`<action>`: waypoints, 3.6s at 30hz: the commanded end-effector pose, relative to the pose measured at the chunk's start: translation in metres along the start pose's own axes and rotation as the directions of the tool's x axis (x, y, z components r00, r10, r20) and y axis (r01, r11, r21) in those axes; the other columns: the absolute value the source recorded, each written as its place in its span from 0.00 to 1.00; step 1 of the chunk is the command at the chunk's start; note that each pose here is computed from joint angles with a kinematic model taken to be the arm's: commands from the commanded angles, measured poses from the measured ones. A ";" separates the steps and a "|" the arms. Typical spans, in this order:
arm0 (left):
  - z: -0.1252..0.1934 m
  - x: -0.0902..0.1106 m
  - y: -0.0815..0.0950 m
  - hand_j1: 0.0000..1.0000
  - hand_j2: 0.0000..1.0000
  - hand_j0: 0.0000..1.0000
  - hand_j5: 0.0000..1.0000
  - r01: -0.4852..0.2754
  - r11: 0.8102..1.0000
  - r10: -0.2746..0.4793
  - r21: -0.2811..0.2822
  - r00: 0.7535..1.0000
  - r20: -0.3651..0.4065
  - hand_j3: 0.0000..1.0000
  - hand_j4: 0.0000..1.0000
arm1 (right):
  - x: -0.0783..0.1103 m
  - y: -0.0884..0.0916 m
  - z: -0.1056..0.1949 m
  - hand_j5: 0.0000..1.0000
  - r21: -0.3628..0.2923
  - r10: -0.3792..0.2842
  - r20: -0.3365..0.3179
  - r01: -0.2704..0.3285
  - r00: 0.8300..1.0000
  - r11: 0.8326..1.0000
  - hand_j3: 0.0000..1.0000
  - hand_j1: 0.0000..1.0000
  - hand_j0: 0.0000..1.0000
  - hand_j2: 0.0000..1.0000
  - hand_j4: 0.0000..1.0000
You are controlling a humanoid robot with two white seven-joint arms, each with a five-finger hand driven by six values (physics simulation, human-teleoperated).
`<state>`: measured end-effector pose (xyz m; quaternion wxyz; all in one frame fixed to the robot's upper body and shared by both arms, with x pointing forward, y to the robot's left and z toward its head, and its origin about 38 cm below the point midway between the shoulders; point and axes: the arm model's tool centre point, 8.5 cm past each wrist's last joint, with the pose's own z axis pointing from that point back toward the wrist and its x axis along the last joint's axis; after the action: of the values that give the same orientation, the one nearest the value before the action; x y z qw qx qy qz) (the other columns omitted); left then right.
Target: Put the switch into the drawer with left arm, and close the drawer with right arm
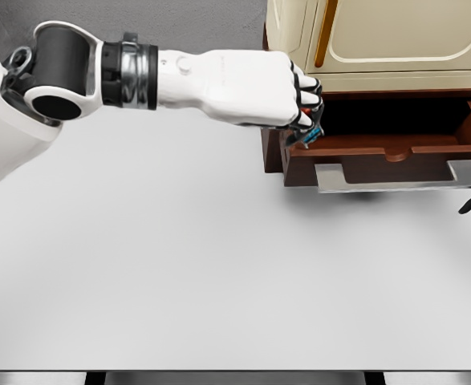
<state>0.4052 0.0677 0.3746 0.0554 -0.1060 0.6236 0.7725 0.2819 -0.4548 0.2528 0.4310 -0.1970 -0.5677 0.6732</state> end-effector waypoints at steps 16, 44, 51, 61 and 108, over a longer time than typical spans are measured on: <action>-0.081 -0.038 0.009 0.34 0.34 0.34 0.34 -0.122 0.992 0.122 0.031 0.993 -0.001 0.34 0.34 | 0.000 0.000 0.000 0.62 -0.003 -0.006 0.001 0.006 1.000 1.000 0.62 0.62 0.62 0.62 0.62; -0.096 -0.047 -0.008 0.66 0.66 0.66 0.66 -0.091 0.995 0.088 -0.042 0.994 -0.062 0.66 0.66 | 0.000 -0.002 0.000 0.61 -0.008 -0.002 0.002 0.002 1.000 1.000 0.61 0.61 0.61 0.61 0.61; -0.093 -0.049 -0.009 0.78 0.78 0.78 0.78 -0.094 0.995 0.090 -0.045 0.994 -0.067 0.78 0.78 | 0.000 -0.002 0.000 0.62 -0.008 -0.002 0.002 0.002 1.000 1.000 0.62 0.62 0.62 0.62 0.62; -0.127 -0.031 -0.012 0.83 0.83 0.83 0.83 -0.103 0.993 0.102 -0.060 0.995 -0.006 0.83 0.83 | 0.000 -0.002 0.000 0.62 -0.007 -0.001 0.001 0.001 1.000 1.000 0.62 0.62 0.62 0.62 0.62; 0.120 0.013 -0.114 1.00 1.00 1.00 1.00 -0.487 0.873 0.481 -0.032 0.869 -0.117 1.00 1.00 | 0.005 0.002 -0.028 0.61 0.022 -0.004 0.064 0.003 0.998 1.000 0.61 0.61 0.61 0.61 0.61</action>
<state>0.4062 0.2087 0.2865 -0.1743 0.0095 0.6071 0.7752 0.3019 -0.4404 0.2474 0.4239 -0.1849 -0.5632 0.6849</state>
